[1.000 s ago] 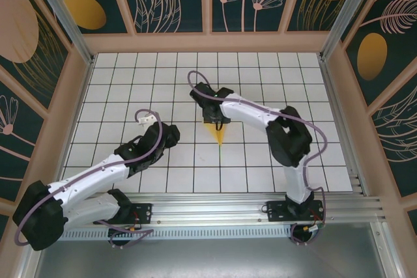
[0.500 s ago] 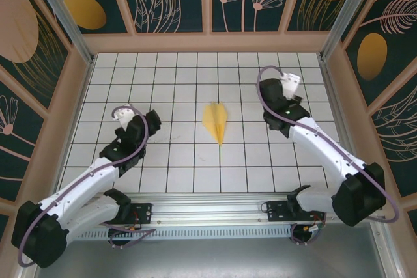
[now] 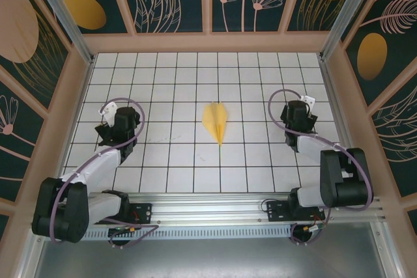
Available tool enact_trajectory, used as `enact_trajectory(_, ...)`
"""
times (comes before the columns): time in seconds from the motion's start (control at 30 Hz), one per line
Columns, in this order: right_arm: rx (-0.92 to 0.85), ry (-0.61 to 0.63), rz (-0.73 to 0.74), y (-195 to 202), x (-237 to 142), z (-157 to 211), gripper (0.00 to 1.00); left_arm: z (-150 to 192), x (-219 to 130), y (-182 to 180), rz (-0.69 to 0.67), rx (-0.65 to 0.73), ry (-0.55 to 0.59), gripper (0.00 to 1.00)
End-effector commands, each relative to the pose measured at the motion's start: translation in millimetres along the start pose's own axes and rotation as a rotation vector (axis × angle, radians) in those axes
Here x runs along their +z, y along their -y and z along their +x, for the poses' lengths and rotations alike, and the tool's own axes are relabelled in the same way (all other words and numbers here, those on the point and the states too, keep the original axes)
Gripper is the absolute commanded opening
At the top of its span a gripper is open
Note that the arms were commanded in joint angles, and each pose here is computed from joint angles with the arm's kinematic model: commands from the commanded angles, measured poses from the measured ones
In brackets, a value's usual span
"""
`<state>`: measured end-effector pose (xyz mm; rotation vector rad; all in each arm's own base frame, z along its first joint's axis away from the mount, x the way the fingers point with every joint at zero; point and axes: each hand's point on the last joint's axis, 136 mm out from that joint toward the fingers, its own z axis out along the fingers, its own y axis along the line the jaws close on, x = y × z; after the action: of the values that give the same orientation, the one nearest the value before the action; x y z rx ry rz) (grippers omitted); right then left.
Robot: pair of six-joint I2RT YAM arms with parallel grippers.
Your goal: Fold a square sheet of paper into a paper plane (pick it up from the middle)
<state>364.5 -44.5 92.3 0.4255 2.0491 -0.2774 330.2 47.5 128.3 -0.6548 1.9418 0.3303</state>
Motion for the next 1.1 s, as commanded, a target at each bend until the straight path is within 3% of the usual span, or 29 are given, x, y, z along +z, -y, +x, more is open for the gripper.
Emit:
enact_trajectory(0.0, 0.04, 0.22, -0.149, -11.9, -5.4, -30.3, 0.79, -18.2, 9.5, -1.5, 0.002, 0.043, 0.081, 0.98)
enact_trajectory(0.13, 0.012, 0.292, -0.28, -29.7, -7.7, -40.6, 0.78, -9.4, 21.2, -4.4, 0.021, 0.038, 0.109, 0.99)
enact_trajectory(0.27, -0.015, 0.284, -0.358, -39.4, -4.9, -31.6, 0.76, -9.4, 24.9, 6.8, 0.084, 0.061, 0.159, 0.99)
enact_trajectory(0.4, -0.017, 0.429, -0.405, -34.3, -34.0, -26.7, 0.77, -18.7, 22.7, 19.9, 0.16, 0.072, 0.234, 0.98)
enact_trajectory(0.5, -0.009, 0.347, -0.413, -37.3, -18.3, -24.1, 0.81, -25.4, 21.2, 27.9, 0.2, 0.075, 0.274, 0.99)
enact_trajectory(0.53, -0.001, 0.338, -0.402, -34.9, -16.1, -23.1, 0.94, -26.8, 21.8, 31.1, 0.212, 0.077, 0.281, 0.99)
enact_trajectory(0.57, -0.001, 0.347, -0.399, -35.1, -17.3, -24.6, 0.99, -28.5, 21.4, 34.5, 0.229, 0.076, 0.29, 0.98)
enact_trajectory(0.73, -0.002, 0.344, -0.4, -35.4, -17.0, -24.2, 0.99, -29.7, 17.2, 47.0, 0.3, 0.133, 0.334, 0.98)
enact_trajectory(0.93, -0.002, 0.342, -0.399, -35.2, -16.9, -23.6, 0.99, -22.2, 7.7, 33.2, 0.359, 0.073, 0.431, 0.98)
enact_trajectory(0.97, -0.002, 0.343, -0.4, -35.4, -17.0, -23.8, 0.99, -15.9, 14.8, 34.6, 0.351, 0.087, 0.368, 0.99)
enact_trajectory(1.07, -0.001, 0.343, -0.398, -35.0, -16.9, -23.8, 0.99, -18.9, 19.4, 27.1, 0.331, 0.049, 0.367, 0.99)
